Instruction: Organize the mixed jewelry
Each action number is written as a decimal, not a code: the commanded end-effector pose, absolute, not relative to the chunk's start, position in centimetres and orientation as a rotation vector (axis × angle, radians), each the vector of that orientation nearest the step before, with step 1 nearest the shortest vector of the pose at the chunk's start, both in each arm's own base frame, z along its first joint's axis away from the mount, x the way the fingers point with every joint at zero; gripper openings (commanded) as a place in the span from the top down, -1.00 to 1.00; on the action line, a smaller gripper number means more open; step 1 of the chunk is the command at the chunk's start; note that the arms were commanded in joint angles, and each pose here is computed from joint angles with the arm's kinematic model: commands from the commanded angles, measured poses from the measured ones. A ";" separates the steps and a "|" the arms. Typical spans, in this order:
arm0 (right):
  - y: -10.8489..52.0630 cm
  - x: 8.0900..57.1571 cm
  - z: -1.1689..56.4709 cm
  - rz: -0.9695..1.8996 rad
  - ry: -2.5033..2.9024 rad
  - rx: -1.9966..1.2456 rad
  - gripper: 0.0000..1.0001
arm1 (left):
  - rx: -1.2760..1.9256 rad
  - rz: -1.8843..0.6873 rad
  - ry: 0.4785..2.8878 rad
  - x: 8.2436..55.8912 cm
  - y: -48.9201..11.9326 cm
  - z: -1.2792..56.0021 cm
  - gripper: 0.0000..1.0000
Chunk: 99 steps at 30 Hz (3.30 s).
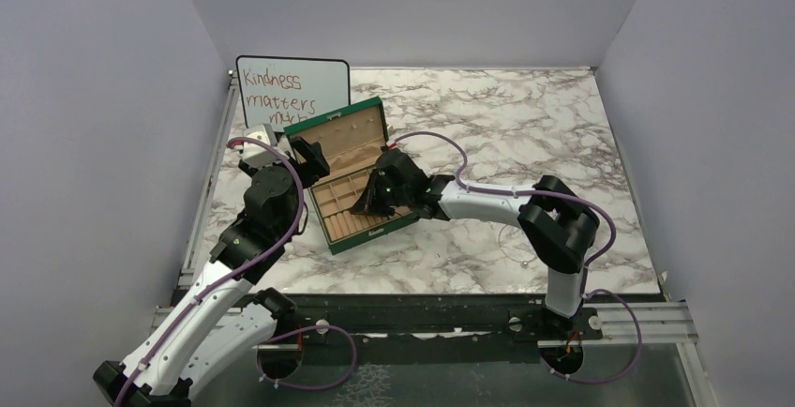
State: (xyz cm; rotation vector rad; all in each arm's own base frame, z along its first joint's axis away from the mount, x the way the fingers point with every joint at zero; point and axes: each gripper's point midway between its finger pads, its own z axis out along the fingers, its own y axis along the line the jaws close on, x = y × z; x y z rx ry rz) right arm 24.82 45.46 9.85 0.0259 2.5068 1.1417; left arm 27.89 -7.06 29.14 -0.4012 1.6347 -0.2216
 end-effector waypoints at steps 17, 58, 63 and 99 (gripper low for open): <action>45.6 24.2 8.3 1.194 2.555 0.025 0.99 | -0.409 -0.224 1.628 27.9 -7.0 29.1 -0.60; 43.0 26.3 9.0 1.035 2.487 0.044 0.66 | -0.405 -0.231 1.633 28.1 -7.2 29.0 -0.60; 42.8 26.1 10.2 1.035 2.480 0.032 0.45 | -0.407 -0.230 1.632 28.0 -7.2 29.0 -0.60; 33.5 34.1 6.8 0.489 2.499 -0.318 0.25 | -0.603 -0.363 2.172 22.2 -10.0 11.5 -0.93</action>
